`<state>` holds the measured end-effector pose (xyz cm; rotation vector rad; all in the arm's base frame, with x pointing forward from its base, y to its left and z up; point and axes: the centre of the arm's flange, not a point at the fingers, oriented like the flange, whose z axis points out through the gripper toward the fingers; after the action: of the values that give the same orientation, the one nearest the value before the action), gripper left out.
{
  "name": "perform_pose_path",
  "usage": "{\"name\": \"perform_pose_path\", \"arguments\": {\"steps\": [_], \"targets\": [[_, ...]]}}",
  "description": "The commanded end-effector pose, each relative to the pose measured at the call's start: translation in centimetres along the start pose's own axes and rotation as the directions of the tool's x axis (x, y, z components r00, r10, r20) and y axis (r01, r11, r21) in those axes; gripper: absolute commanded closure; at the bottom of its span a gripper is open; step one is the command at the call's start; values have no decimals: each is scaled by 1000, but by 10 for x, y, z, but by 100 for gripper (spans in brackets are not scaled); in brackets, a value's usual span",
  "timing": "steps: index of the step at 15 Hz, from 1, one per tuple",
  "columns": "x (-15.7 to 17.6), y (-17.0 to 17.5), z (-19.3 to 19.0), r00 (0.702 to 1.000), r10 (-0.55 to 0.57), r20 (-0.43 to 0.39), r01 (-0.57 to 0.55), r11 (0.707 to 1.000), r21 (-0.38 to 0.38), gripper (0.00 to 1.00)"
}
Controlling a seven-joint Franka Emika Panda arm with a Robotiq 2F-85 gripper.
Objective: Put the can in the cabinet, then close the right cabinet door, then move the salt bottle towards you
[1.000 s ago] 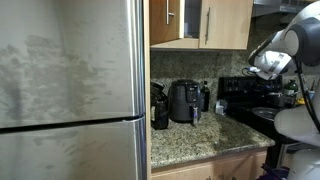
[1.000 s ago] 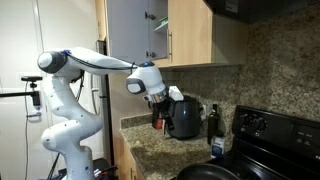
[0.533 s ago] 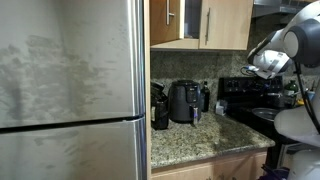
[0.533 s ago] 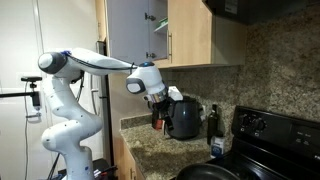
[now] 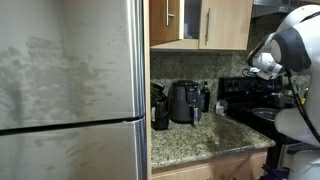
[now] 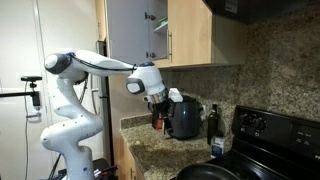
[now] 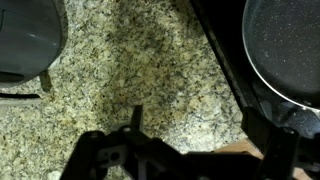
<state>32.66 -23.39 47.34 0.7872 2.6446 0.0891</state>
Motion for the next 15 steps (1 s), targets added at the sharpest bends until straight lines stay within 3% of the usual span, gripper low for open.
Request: {"name": "perform_pose_path", "arguments": {"steps": [1,9,10,12,15], "targets": [[0,0,0,1000,0,-1,0,1000,3,0],[0,0,-1,1000,-1,-1,1,1000,4,0],[6,2,17,1000,-1,5,1,998,56,0],[-20,30,59,998,58,17,-60,992,112,0],[-39,53,95,972,141,185,-164,980,110,0]]}}
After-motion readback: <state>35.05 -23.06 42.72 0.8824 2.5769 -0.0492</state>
